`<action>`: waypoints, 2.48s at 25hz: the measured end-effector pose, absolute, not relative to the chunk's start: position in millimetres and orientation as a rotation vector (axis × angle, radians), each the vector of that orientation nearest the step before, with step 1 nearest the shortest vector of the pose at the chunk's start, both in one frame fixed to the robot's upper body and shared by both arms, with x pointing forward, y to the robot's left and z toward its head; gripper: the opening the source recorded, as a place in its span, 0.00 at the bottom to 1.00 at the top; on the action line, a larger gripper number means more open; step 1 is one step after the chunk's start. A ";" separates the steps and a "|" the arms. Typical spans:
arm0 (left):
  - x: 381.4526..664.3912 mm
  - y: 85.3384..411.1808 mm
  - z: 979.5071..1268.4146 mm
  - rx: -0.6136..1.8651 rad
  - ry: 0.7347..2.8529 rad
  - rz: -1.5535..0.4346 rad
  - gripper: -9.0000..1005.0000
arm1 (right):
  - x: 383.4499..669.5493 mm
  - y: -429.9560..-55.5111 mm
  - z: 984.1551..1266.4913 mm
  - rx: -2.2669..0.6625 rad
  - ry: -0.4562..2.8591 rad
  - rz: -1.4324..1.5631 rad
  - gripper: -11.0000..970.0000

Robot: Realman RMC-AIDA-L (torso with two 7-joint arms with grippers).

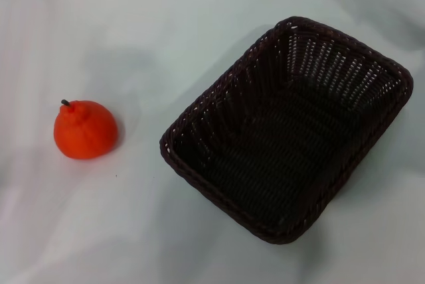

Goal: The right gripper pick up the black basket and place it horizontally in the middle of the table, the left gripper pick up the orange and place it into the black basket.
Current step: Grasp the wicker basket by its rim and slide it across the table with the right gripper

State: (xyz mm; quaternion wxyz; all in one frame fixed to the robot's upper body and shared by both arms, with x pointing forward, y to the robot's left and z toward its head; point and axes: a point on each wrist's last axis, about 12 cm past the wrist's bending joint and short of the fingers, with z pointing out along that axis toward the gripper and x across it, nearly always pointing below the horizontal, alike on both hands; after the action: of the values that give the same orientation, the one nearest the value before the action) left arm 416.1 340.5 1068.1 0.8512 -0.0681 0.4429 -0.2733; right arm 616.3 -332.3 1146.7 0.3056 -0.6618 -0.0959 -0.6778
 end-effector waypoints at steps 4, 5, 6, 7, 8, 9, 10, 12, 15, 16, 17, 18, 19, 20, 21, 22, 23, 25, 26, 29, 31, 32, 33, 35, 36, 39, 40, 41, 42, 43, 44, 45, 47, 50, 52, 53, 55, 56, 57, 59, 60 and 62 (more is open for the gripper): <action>414.7 340.9 1067.7 -0.144 0.934 -0.571 0.93 | 623.5 -338.5 1180.0 -1.929 -0.492 -1.441 0.89; 414.5 341.1 1067.6 -0.144 0.935 -0.570 0.93 | 622.6 -337.7 1187.4 -1.975 -0.551 -1.350 0.89; 414.5 340.9 1067.4 -0.144 0.936 -0.571 0.93 | 623.2 -338.0 1199.9 -2.040 -0.605 -1.250 0.89; 414.6 340.8 1067.2 -0.144 0.938 -0.571 0.93 | 622.1 -337.7 1206.9 -2.088 -0.640 -1.173 0.89; 414.7 340.8 1066.9 -0.144 0.941 -0.571 0.93 | 620.6 -338.0 1216.0 -2.152 -0.680 -1.082 0.89; 414.8 340.7 1066.7 -0.144 0.943 -0.571 0.93 | 618.0 -339.6 1224.3 -2.217 -0.704 -0.998 0.89; 414.9 340.7 1066.6 -0.144 0.944 -0.571 0.93 | 616.4 -340.2 1232.7 -2.262 -0.730 -0.952 0.89; 414.9 340.7 1066.5 -0.144 0.945 -0.571 0.93 | 613.0 -340.5 1245.0 -2.356 -0.775 -0.862 0.89; 414.9 340.9 1066.7 -0.143 0.945 -0.570 0.93 | 611.8 -336.5 1249.7 -2.443 -0.842 -0.763 0.89; 415.0 341.0 1066.8 -0.142 0.945 -0.569 0.93 | 612.4 -335.1 1249.1 -2.466 -0.861 -0.737 0.89; 415.0 341.2 1066.8 -0.142 0.945 -0.569 0.93 | 612.4 -333.4 1246.9 -2.487 -0.880 -0.703 0.89; 415.1 341.4 1066.9 -0.141 0.946 -0.568 0.93 | 612.7 -332.0 1244.5 -2.501 -0.890 -0.681 0.89; 415.1 341.7 1067.0 -0.141 0.945 -0.567 0.93 | 612.8 -330.1 1241.0 -2.518 -0.903 -0.653 0.89; 415.1 341.9 1067.1 -0.141 0.945 -0.566 0.93 | 612.9 -328.3 1237.4 -2.530 -0.913 -0.631 0.89; 415.2 342.1 1067.2 -0.141 0.945 -0.566 0.93 | 613.3 -326.2 1234.1 -2.536 -0.921 -0.616 0.88; 415.2 342.2 1067.2 -0.141 0.945 -0.565 0.93 | 613.7 -324.4 1231.5 -2.539 -0.927 -0.608 0.88; 415.2 342.2 1067.2 -0.141 0.945 -0.565 0.93 | 614.1 -322.0 1227.6 -2.542 -0.932 -0.601 0.88; 415.7 342.0 1067.3 -0.141 0.944 -0.566 0.93 | 614.8 -318.7 1221.3 -2.548 -0.939 -0.594 0.88; 416.2 341.8 1067.5 -0.140 0.943 -0.567 0.93 | 615.2 -317.4 1218.3 -2.549 -0.942 -0.588 0.87; 417.3 341.3 1068.0 -0.139 0.941 -0.569 0.93 | 617.2 -313.9 1208.3 -2.559 -0.942 -0.576 0.87; 417.9 341.0 1068.2 -0.138 0.940 -0.571 0.93 | 618.9 -311.7 1200.1 -2.585 -0.938 -0.571 0.86; 418.0 340.8 1068.1 -0.139 0.940 -0.572 0.93 | 619.9 -311.0 1196.5 -2.602 -0.937 -0.573 0.86; 418.1 340.8 1068.1 -0.139 0.940 -0.572 0.93 | 620.6 -309.8 1192.8 -2.618 -0.940 -0.573 0.86; 418.5 340.5 1068.1 -0.140 0.940 -0.573 0.93 | 621.7 -305.4 1185.2 -2.635 -0.952 -0.573 0.86; 418.7 340.4 1068.1 -0.140 0.939 -0.573 0.93 | 622.2 -303.6 1181.8 -2.640 -0.959 -0.572 0.85; 419.2 340.0 1068.1 -0.142 0.939 -0.574 0.93 | 621.8 -297.1 1172.3 -2.629 -1.004 -0.538 0.85; 419.6 339.9 1068.0 -0.143 0.940 -0.573 0.93 | 621.0 -294.0 1169.2 -2.618 -1.034 -0.527 0.85; 420.1 339.9 1067.9 -0.144 0.942 -0.573 0.93 | 620.3 -292.2 1167.3 -2.611 -1.054 -0.521 0.84; 420.7 339.7 1067.8 -0.145 0.943 -0.574 0.93 | 619.9 -290.8 1166.0 -2.606 -1.070 -0.519 0.84; 421.4 339.5 1068.0 -0.145 0.942 -0.575 0.93 | 619.5 -289.9 1165.0 -2.604 -1.081 -0.516 0.84; 422.0 339.2 1068.2 -0.144 0.942 -0.576 0.93 | 619.6 -289.8 1164.6 -2.605 -1.087 -0.516 0.80; 422.6 338.9 1068.4 -0.143 0.941 -0.577 0.93 | 619.7 -289.9 1164.6 -2.606 -1.086 -0.518 0.76; 423.6 338.4 1068.8 -0.141 0.940 -0.580 0.93 | 619.8 -290.4 1164.7 -2.606 -1.084 -0.521 0.68; 424.2 338.1 1068.9 -0.140 0.940 -0.581 0.93 | 620.1 -292.3 1165.5 -2.609 -1.078 -0.524 0.48; 424.6 337.9 1068.9 -0.140 0.940 -0.582 0.93 | 619.7 -293.5 1165.5 -2.611 -1.068 -0.523 0.38; 424.9 337.8 1069.0 -0.140 0.940 -0.583 0.93 | 619.5 -293.8 1165.3 -2.611 -1.060 -0.521 0.36; 425.7 337.5 1069.2 -0.139 0.939 -0.584 0.93 | 618.8 -294.5 1164.1 -2.611 -1.040 -0.514 0.33; 426.2 337.0 1069.3 -0.138 0.939 -0.586 0.93 | 618.5 -294.9 1163.2 -2.610 -1.027 -0.510 0.32; 426.7 336.5 1069.4 -0.138 0.939 -0.588 0.93 | 618.3 -295.4 1162.5 -2.608 -1.014 -0.508 0.30; 427.8 335.8 1069.8 -0.135 0.938 -0.591 0.93 | 618.0 -297.4 1162.0 -2.602 -0.981 -0.510 0.27; 428.1 335.6 1069.9 -0.135 0.937 -0.592 0.93 | 616.9 -300.3 1163.0 -2.587 -0.935 -0.517 0.26; 428.5 335.3 1070.1 -0.134 0.937 -0.593 0.93 | 616.2 -301.8 1164.3 -2.573 -0.908 -0.524 0.23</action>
State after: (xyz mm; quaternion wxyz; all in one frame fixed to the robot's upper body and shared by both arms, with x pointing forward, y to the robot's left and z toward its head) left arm 428.5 335.3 1070.1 0.8481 -0.0635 0.4443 -0.2816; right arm 616.2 -301.8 1164.3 0.1808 -0.9108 -0.3215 -0.1854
